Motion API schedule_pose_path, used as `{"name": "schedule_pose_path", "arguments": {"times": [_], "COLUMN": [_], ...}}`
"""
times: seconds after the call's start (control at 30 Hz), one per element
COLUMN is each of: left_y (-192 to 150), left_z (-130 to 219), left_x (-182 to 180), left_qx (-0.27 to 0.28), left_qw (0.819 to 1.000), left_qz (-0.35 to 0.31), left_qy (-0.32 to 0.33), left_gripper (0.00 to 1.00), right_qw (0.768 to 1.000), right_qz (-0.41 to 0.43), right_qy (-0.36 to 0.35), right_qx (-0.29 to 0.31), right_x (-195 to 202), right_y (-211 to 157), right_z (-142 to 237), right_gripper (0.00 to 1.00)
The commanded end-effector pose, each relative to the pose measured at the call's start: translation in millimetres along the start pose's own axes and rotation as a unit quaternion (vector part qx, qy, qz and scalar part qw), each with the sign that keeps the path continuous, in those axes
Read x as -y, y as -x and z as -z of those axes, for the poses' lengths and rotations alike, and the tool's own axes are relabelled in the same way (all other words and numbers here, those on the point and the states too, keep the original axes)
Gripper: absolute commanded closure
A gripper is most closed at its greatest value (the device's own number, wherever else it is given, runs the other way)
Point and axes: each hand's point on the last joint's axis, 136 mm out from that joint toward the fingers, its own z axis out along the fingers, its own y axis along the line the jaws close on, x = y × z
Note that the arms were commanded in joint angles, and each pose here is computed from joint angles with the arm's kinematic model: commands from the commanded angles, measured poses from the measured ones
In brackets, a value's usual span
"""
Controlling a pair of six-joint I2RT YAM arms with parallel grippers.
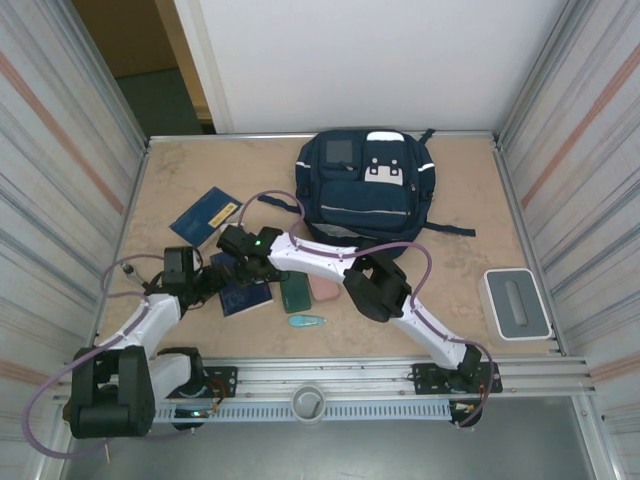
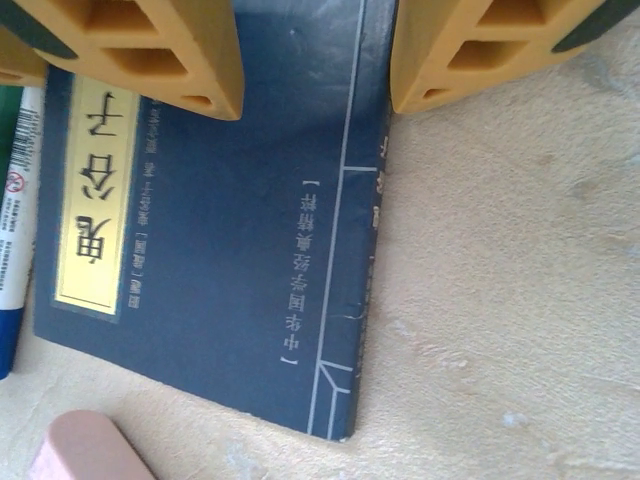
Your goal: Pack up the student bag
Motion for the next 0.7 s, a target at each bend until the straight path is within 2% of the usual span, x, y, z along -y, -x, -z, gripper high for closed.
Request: {"name": "schedule_pose_path", "arguments": {"times": [0.0,0.1,0.2,0.4,0.67], "left_y": [7.7,8.3,8.0,8.0,12.4], "left_z": [-1.5,-2.8,-3.2,-2.6,2.4], "left_x": [1.3,0.3,-0.4,0.4,1.5], "left_qx": [0.014,0.016,0.015,0.017,0.029], "left_qw": [1.000,1.000,1.000,1.000,0.999], "left_qz": [0.006,0.010,0.011,0.010,0.013], "left_qy": [-0.001,0.000,0.000,-0.003,-0.007], "left_gripper": [0.59,0.61,0.62,0.63,0.63], "right_qw": [1.000,1.000,0.999,0.993,0.983], "right_qz": [-0.001,-0.004,-0.010,-0.024,-0.022], "right_qy": [-0.004,0.007,0.032,0.112,0.176], "right_qx": [-0.020,-0.025,-0.025,0.014,0.048], "right_x": [2.1,-1.4,-7.4,-23.5,-33.5], "right_y": [-4.4,-3.7,0.1,19.8,35.2], "right_z": [-11.9,-15.0,-13.7,13.3,57.1], "right_gripper": [0.35,0.36,0.41,0.65,0.90]}}
